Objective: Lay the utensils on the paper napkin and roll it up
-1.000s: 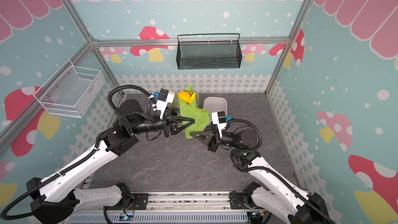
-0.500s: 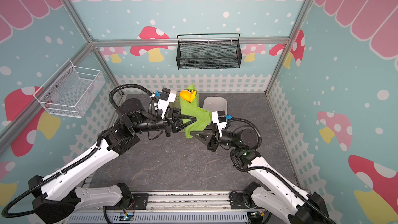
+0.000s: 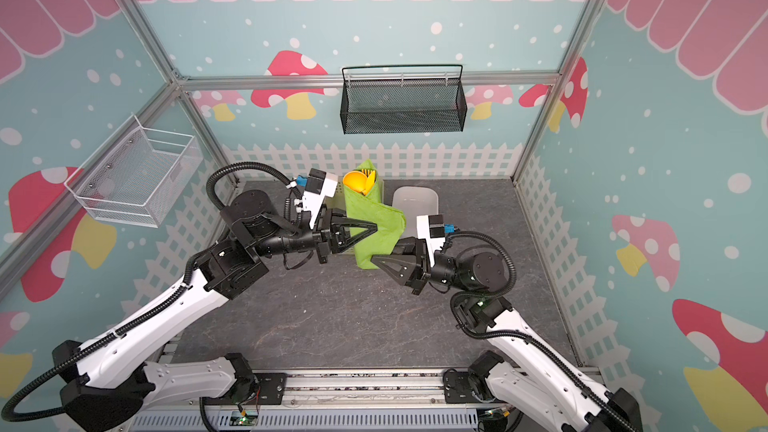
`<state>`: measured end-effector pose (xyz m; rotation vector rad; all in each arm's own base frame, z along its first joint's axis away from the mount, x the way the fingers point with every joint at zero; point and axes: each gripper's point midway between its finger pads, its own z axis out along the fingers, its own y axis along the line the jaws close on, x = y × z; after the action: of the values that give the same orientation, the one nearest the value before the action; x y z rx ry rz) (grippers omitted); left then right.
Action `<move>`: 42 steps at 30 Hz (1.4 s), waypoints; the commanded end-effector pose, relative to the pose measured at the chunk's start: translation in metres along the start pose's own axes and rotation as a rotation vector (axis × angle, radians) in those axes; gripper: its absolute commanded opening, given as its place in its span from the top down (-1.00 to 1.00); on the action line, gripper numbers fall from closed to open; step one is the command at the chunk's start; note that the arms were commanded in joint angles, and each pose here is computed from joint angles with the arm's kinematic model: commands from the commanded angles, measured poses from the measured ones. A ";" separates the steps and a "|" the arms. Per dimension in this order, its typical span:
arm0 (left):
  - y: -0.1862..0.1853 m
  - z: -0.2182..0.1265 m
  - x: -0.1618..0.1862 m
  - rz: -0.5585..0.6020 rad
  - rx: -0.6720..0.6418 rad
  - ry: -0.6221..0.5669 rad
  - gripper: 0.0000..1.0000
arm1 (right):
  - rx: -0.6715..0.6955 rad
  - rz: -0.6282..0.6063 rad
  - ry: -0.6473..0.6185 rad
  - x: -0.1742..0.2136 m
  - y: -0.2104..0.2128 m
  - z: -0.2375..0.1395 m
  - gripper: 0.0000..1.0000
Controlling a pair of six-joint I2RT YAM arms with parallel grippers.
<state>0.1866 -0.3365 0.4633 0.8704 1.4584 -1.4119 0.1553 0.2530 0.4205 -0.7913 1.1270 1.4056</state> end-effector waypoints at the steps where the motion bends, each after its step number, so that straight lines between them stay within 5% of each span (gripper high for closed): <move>1: -0.011 -0.008 -0.010 0.024 0.012 -0.025 0.86 | 0.078 -0.079 -0.048 -0.030 0.002 -0.002 0.20; 7: -0.013 -0.009 -0.007 0.020 0.018 -0.019 0.87 | 0.187 -0.105 -0.094 -0.062 -0.006 -0.002 0.20; 16: -0.016 -0.013 -0.005 0.024 0.026 -0.019 0.89 | 0.228 -0.115 -0.131 -0.081 -0.006 -0.002 0.79; 25: -0.023 -0.014 -0.004 0.028 0.061 -0.018 0.95 | 0.311 -0.126 -0.134 -0.082 -0.020 -0.005 0.97; 34: -0.022 -0.012 -0.004 0.009 0.071 -0.022 0.96 | 0.286 -0.140 -0.109 -0.082 -0.026 0.007 0.94; 42: 0.026 -0.014 -0.001 -0.017 -0.202 -0.008 0.96 | 0.330 -0.174 -0.133 -0.089 -0.015 -0.010 0.47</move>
<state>0.1940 -0.3278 0.4549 0.7953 1.5225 -1.3638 0.1943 0.2261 0.4808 -0.5559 1.1810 1.1177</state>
